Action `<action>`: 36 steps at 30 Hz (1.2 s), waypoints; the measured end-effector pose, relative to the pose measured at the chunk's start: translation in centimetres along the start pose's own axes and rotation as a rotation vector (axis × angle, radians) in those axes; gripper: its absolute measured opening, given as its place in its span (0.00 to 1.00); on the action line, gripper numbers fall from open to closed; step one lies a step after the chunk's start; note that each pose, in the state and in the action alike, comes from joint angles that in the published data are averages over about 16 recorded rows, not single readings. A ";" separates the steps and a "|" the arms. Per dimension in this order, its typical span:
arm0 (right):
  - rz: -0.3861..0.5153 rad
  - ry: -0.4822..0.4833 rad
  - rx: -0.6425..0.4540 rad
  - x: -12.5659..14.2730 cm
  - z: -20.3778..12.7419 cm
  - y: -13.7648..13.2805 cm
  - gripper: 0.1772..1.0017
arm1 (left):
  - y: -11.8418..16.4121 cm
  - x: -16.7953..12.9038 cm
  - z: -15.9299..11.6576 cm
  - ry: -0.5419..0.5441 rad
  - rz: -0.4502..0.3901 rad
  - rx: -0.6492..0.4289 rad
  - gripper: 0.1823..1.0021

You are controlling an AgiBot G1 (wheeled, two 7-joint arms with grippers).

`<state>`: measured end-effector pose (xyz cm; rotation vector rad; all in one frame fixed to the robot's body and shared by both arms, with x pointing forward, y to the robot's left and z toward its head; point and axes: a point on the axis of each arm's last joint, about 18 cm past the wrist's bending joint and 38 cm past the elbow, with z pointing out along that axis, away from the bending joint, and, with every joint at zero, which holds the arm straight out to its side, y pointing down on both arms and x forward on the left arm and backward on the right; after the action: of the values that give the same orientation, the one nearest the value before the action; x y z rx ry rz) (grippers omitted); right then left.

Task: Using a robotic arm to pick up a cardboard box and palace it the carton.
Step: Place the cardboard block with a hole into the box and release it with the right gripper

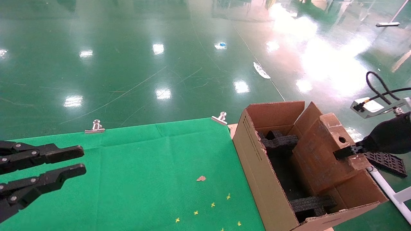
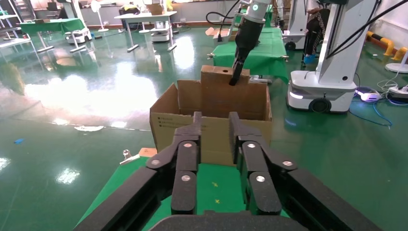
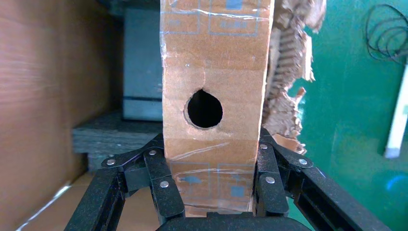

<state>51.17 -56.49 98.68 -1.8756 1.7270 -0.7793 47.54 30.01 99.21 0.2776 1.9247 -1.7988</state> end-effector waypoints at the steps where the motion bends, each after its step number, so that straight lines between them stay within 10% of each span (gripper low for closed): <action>1: 0.005 0.006 -0.007 0.1 0.3 0.1 0.18 | 0.0 0.0 0.0 0.000 0.000 0.000 0.13; 36: 0.060 0.089 -0.148 -1.5 15.8 3.4 0.15 | 0.0 0.0 0.0 0.000 0.000 0.000 0.93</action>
<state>59.44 -55.92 84.74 -1.9004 1.9351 -0.7403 47.54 30.01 99.21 0.2776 1.9247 -1.7988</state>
